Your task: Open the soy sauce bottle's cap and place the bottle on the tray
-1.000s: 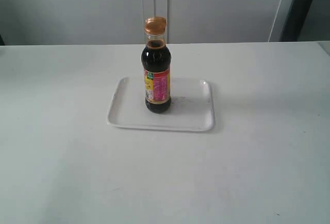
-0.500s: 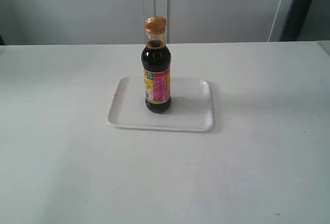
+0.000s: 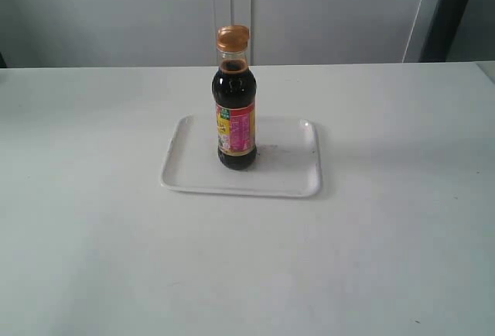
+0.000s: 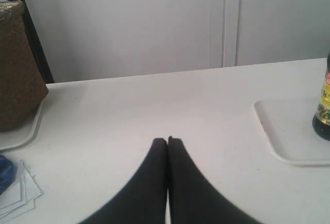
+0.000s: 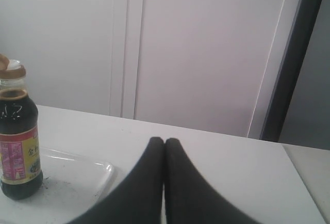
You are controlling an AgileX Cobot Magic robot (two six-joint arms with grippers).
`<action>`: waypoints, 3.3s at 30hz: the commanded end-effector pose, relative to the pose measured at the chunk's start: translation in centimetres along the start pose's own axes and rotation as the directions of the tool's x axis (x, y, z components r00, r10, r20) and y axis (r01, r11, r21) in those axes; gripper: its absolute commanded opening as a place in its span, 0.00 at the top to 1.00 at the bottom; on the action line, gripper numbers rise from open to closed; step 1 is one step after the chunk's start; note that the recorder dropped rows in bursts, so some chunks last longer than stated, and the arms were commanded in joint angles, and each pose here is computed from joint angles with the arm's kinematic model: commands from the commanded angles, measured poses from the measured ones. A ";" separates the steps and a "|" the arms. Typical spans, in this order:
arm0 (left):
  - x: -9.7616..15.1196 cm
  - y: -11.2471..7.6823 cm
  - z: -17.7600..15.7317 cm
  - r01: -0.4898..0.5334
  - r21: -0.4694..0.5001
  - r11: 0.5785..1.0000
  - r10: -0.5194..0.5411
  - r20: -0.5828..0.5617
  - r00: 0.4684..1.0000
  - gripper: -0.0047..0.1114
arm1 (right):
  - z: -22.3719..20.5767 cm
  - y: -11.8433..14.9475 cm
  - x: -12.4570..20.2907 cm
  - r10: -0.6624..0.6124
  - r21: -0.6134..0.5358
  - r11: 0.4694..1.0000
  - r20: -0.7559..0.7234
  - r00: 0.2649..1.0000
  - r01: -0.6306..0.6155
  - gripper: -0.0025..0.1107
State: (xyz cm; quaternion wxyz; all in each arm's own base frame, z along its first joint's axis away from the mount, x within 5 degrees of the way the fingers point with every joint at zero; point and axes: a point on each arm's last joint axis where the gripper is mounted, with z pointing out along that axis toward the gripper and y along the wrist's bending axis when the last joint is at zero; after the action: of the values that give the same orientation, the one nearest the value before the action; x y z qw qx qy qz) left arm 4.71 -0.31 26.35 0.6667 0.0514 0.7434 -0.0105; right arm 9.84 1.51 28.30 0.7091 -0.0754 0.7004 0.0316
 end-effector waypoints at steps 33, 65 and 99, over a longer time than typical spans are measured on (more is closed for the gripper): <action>9.4 -1.1 1.5 0.059 0.038 0.998 -0.048 -0.232 0.972 0.96 | -0.1 0.0 0.2 0.000 0.004 1.000 -0.003 1.000 0.000 0.98; 9.3 -1.0 1.6 0.054 0.035 0.998 -0.045 -0.217 0.975 0.96 | -0.1 0.0 0.2 0.001 0.004 1.000 -0.003 1.000 -0.001 0.98; 9.3 -1.0 1.6 0.052 0.035 0.998 -0.043 -0.216 0.976 0.96 | -4.5 0.3 5.0 0.057 0.002 0.998 0.016 0.998 -0.057 0.98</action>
State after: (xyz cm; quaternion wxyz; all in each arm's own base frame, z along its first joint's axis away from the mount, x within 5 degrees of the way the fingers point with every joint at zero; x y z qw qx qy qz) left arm 5.22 -0.85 16.97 0.5789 0.0518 0.8131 -0.0329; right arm 5.97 0.93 24.09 0.7165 -0.0558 0.6934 0.0523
